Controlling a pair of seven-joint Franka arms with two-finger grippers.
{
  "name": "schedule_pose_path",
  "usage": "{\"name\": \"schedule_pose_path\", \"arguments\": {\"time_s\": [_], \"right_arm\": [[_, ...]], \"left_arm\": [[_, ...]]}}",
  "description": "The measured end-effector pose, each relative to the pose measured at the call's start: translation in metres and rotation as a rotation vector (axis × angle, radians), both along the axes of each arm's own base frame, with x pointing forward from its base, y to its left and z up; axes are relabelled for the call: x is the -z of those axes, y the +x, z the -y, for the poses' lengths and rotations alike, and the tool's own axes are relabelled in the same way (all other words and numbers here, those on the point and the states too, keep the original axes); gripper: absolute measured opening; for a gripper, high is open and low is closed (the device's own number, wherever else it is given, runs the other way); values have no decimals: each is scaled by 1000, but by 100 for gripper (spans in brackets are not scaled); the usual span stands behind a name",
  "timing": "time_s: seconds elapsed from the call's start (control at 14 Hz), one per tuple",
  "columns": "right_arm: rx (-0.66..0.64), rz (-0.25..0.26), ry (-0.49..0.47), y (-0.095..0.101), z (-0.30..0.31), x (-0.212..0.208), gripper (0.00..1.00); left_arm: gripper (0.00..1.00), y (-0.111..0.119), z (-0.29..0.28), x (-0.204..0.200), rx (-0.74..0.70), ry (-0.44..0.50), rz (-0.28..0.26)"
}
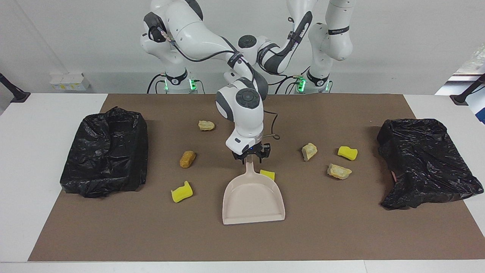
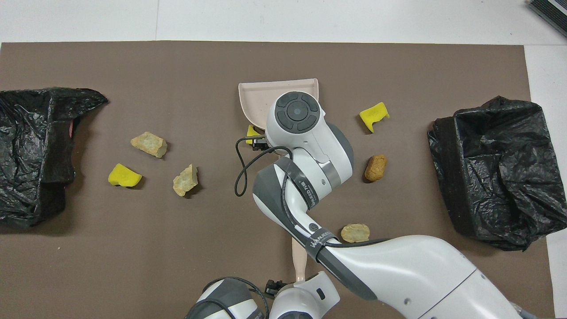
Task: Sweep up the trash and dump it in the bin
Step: 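Grasp the dustpan handle with the right gripper while the left gripper grasps the brush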
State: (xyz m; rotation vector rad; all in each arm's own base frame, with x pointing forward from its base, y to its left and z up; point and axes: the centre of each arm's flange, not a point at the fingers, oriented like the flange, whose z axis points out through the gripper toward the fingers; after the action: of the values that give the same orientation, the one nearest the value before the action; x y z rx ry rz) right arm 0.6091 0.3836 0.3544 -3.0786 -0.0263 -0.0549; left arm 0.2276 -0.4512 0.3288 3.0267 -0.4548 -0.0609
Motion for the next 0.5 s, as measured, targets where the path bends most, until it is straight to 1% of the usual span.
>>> {"name": "schedule_pose_path", "arguments": {"time_s": [0.14, 0.21, 0.29, 0.36, 0.5], "right_arm": [[0, -13, -9, -1, 1, 6, 54], [1, -15, -11, 0, 2, 8, 52], [4, -14, -11, 1, 4, 8, 44], [7, -13, -11, 2, 5, 8, 31], [12, -5, -19, 6, 11, 7, 31]], "left_arm": [[49, 2, 0, -3, -22, -4, 1], [36, 4, -1, -4, -34, -6, 2], [26, 8, -3, -6, -44, -7, 3], [26, 15, -7, -9, -61, -8, 3], [26, 37, -21, -18, -105, 6, -4]]}}
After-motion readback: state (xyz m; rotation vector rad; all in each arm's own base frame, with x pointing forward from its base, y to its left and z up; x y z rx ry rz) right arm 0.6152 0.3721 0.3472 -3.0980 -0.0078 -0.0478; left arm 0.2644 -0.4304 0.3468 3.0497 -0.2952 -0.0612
